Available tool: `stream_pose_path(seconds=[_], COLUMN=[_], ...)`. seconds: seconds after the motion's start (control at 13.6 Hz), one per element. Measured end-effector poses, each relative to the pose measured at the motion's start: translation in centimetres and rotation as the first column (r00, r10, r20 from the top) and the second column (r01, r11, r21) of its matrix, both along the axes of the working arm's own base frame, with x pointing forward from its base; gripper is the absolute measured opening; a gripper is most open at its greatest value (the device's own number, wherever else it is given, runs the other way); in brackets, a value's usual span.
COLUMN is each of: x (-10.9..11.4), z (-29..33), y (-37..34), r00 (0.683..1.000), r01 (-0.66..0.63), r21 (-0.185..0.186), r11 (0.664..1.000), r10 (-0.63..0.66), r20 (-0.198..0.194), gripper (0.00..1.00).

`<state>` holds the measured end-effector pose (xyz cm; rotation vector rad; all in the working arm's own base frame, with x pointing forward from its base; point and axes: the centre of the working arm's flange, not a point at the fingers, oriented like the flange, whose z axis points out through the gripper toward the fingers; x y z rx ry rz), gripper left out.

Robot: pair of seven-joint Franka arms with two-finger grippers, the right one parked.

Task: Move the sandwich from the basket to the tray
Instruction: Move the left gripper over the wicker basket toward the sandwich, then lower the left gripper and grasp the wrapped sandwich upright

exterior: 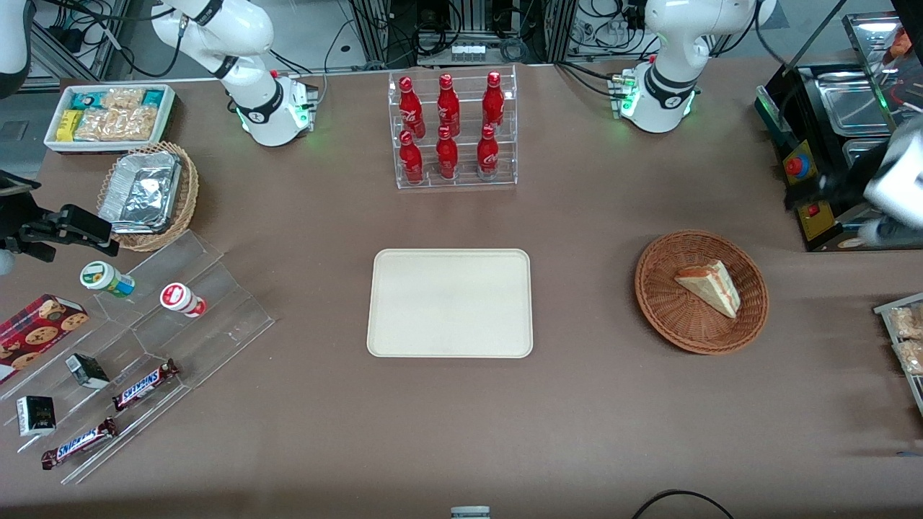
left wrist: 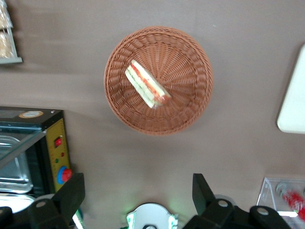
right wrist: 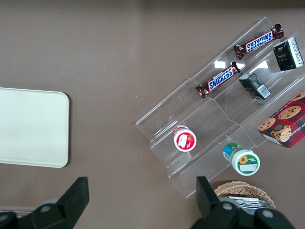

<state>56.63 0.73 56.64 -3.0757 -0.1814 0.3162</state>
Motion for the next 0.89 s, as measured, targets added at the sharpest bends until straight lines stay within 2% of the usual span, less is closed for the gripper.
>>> stream_pose_path(seconds=[0.15, 0.3, 0.44, 0.59, 0.89], x=[1.4, 1.9, 1.9, 1.9, 0.9], z=[-4.5, -8.5, -12.5, -15.9, -21.4], y=[0.5, 1.8, 3.2, 3.3, 2.5], r00=[0.991, 0.957, 0.889, 0.811, 0.699], r01=[-0.130, -0.285, -0.451, -0.580, -0.709], r21=[0.023, 0.033, 0.029, 0.039, 0.022], r11=[0.991, 0.958, 0.892, 0.813, 0.705], r10=[0.129, 0.282, 0.445, 0.573, 0.697], r20=[0.017, 0.067, 0.108, 0.118, 0.160], gripper=[1.00, 1.00, 1.00, 1.00, 1.00])
